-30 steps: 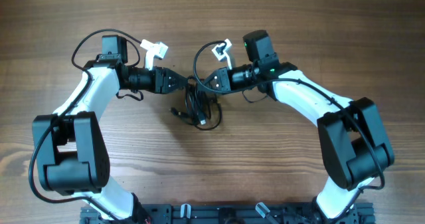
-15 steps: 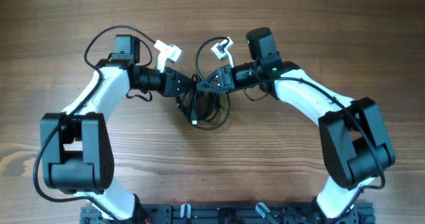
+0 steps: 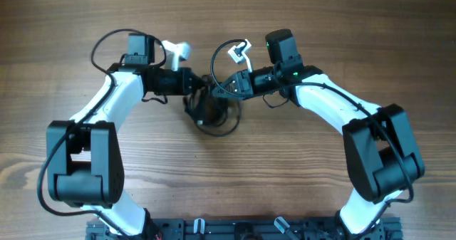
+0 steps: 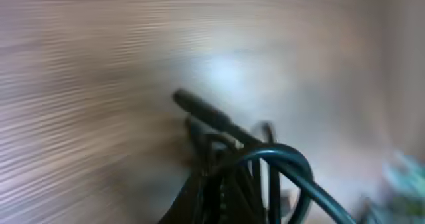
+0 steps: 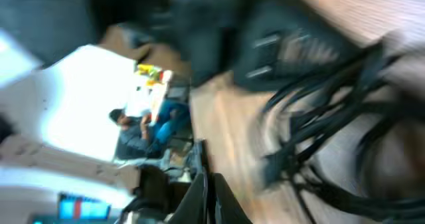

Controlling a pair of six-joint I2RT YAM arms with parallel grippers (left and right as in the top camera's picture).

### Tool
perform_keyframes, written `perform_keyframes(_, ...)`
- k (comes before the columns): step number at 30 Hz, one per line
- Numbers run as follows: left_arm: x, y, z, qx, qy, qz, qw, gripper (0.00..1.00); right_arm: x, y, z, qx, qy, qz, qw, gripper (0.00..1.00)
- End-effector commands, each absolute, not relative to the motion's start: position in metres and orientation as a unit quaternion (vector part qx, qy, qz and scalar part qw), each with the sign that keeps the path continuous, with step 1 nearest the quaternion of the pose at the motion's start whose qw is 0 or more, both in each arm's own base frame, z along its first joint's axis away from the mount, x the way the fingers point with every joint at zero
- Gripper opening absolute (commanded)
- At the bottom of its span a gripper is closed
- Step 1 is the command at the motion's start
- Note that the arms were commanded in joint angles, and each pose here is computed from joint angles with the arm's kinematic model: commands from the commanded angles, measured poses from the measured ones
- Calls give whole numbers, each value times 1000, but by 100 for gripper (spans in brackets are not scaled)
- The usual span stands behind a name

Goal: Untangle cables

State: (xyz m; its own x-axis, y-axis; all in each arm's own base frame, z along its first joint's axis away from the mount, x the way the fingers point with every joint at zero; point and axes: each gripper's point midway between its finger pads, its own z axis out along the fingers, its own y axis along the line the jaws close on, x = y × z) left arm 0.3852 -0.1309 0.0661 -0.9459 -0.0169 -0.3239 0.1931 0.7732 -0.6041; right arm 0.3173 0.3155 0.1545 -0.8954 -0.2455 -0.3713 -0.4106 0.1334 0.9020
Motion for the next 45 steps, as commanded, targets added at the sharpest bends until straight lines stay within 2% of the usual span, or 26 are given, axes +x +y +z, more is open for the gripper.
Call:
perform_keyframes(1, 398, -59, 32, -130, 968, -148, 155, 4, 307, 316, 180, -252, 714, 650, 64, 4)
perform_keyframes(7, 398, -65, 34, -123, 966, -167, 152, 4, 334, 318, 150, -203, 786, 574, 110, 4)
perform_keyframes(10, 396, -90, 44, -51, 959, -231, 156, 4, 344, 320, 150, -193, 799, 554, 131, 4)
perform_keyframes(12, 392, -110, 54, -3, 945, -288, 156, 4, 351, 321, 158, -201, 797, 549, 150, 10)
perform_keyframes(14, 387, -126, 65, 40, 927, -337, 158, 4, 358, 318, 151, -207, 810, 520, 176, 22)
perform_keyframes(16, 387, -127, 65, 40, 926, -340, 157, 4, 361, 315, 142, -225, 818, 492, 195, 35)
perform_keyframes(17, 387, -127, 66, 40, 926, -340, 157, 4, 361, 316, 141, -242, 814, 486, 205, 46)
perform_keyframes(18, 387, -127, 66, 40, 926, -340, 157, 4, 363, 315, 139, -246, 816, 478, 213, 48)
perform_keyframes(19, 387, -127, 66, 40, 926, -340, 157, 4, 364, 314, 138, -244, 819, 474, 215, 58)
perform_keyframes(20, 387, -127, 66, 40, 926, -340, 157, 4, 364, 314, 137, -238, 821, 475, 211, 100)
perform_keyframes(21, 387, -127, 66, 40, 926, -340, 157, 4, 364, 315, 140, -236, 818, 481, 211, 100)
perform_keyframes(22, 387, -127, 66, 40, 926, -340, 157, 4, 363, 317, 145, -234, 813, 492, 208, 82)
perform_keyframes(24, 387, -127, 66, 40, 926, -341, 158, 4, 364, 318, 155, -223, 816, 494, 201, 55)
perform_keyframes(27, 386, -130, 66, 42, 925, -343, 157, 4, 363, 318, 139, -210, 859, 421, 203, 51)
perform_keyframes(29, 386, -133, 66, 46, 925, -343, 156, 4, 363, 317, 117, -199, 893, 341, 216, 55)
perform_keyframes(35, 382, -148, 67, 65, 923, -346, 154, 4, 362, 330, 114, -185, 901, 313, 236, 54)
perform_keyframes(37, 381, -152, 67, 71, 922, -347, 154, 4, 364, 329, 111, -182, 904, 305, 239, 47)
perform_keyframes(40, 381, -154, 68, 74, 922, -348, 155, 4, 369, 325, 109, -171, 908, 293, 247, 13)
perform_keyframes(41, 381, -154, 68, 74, 922, -348, 155, 4, 370, 324, 109, -166, 909, 290, 247, 4)
perform_keyframes(45, 381, -153, 67, 73, 922, -347, 155, 4, 364, 324, 107, -169, 911, 295, 233, 4)
